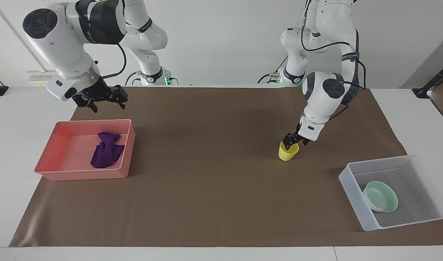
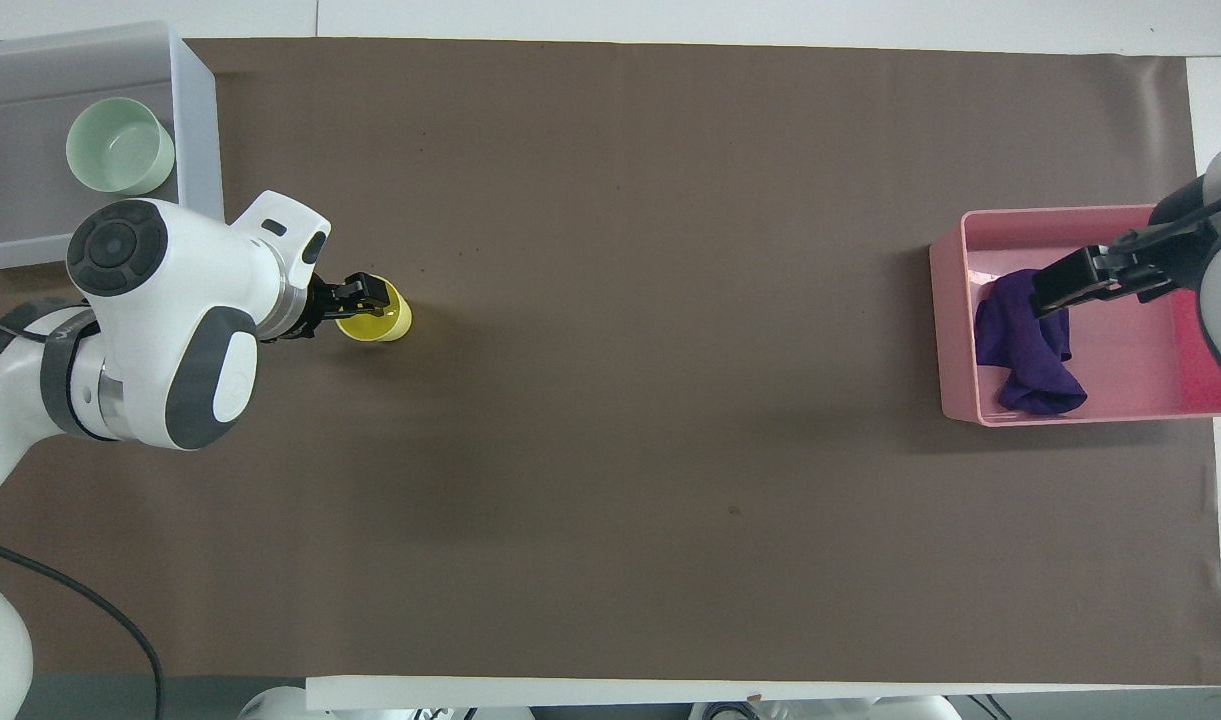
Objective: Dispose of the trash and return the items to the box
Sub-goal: 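Carry the yellow cup with the left gripper into the green cup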
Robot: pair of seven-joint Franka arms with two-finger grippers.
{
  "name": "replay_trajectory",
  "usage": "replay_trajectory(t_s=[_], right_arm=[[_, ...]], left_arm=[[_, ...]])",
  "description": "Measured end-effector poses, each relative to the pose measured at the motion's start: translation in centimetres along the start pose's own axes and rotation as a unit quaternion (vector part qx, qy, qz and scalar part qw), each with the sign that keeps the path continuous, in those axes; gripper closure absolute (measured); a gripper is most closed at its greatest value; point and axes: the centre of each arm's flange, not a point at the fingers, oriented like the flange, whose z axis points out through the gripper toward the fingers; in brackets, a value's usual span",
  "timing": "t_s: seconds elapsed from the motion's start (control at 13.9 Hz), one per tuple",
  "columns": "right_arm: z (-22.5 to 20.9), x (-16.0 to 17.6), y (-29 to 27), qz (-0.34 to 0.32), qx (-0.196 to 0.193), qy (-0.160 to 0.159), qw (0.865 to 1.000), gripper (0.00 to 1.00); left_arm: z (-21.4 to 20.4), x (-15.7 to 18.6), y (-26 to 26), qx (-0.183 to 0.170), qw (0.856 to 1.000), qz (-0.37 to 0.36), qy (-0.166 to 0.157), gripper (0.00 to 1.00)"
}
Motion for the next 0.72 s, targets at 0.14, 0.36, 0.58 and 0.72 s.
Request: replay_trajectory(t_s=[0.14, 0.36, 0.58, 0.72], right_arm=[[-1.4, -1.0, 0.0, 0.002, 0.001, -0.006, 1.0, 0.0], [-3.1, -2.4, 0.8, 0.009, 0.002, -0.008, 1.0, 0.0], [-3.6, -3.0, 0.7, 0.009, 0.008, -0.009, 1.0, 0.0], [-3.5, -3.0, 0.6, 0.009, 0.009, -0.009, 1.0, 0.0]], left_arm=[[0.3, -0.2, -0.1, 0.0, 1.0, 0.0, 0.0, 0.45], [-0.3, 0.2, 0.0, -0.005, 1.0, -0.001, 0.01, 0.81], [-6.1, 3.0, 1.0, -0.013, 1.0, -0.016, 0.016, 0.97], [-13.8, 6.0, 0.4, -0.013, 0.999, -0.036, 0.008, 0.97]])
